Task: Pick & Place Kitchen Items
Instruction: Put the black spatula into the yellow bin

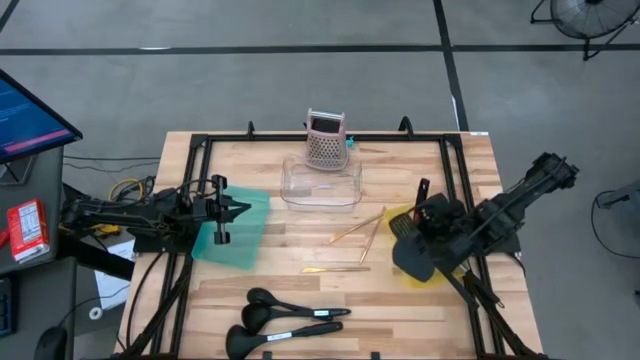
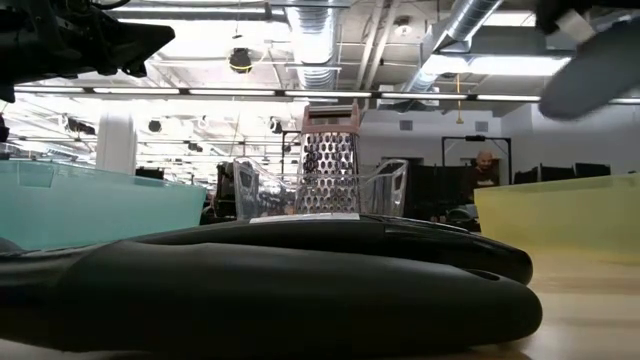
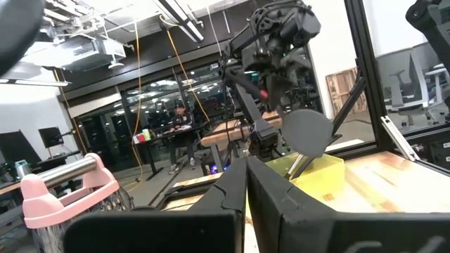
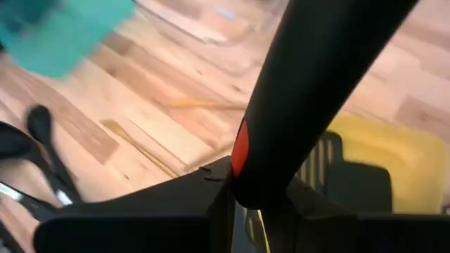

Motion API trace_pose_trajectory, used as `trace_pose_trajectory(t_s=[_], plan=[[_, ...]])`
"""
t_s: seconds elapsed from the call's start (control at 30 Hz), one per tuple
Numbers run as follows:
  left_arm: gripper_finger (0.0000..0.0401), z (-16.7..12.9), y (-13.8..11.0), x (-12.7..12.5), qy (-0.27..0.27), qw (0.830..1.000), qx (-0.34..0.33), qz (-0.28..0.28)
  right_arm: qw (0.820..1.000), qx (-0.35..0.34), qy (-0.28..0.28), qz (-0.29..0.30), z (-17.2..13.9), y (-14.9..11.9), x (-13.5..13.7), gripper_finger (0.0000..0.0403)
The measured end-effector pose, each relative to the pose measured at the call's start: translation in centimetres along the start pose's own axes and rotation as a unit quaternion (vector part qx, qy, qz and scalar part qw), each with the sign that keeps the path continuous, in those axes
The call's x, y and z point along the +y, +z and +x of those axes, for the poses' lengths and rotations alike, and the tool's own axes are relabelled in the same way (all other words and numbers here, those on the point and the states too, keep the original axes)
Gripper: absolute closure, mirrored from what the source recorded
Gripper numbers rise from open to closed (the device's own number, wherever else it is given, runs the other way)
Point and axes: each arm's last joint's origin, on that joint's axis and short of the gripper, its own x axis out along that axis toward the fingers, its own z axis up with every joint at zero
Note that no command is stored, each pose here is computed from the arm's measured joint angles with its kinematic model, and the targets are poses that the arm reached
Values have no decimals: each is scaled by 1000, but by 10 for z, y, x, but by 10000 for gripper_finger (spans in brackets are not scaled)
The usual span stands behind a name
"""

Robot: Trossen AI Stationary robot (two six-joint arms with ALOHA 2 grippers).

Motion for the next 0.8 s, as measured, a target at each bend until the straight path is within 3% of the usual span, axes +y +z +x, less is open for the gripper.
trace_pose_trajectory(t_s=[0.47,0.8], plan=[[399,0,0,0,0,1000,0,0,996,77,-53,-17,28,20,-9,359],[399,0,0,0,0,1000,0,0,990,126,-30,-57,41,39,-11,359]])
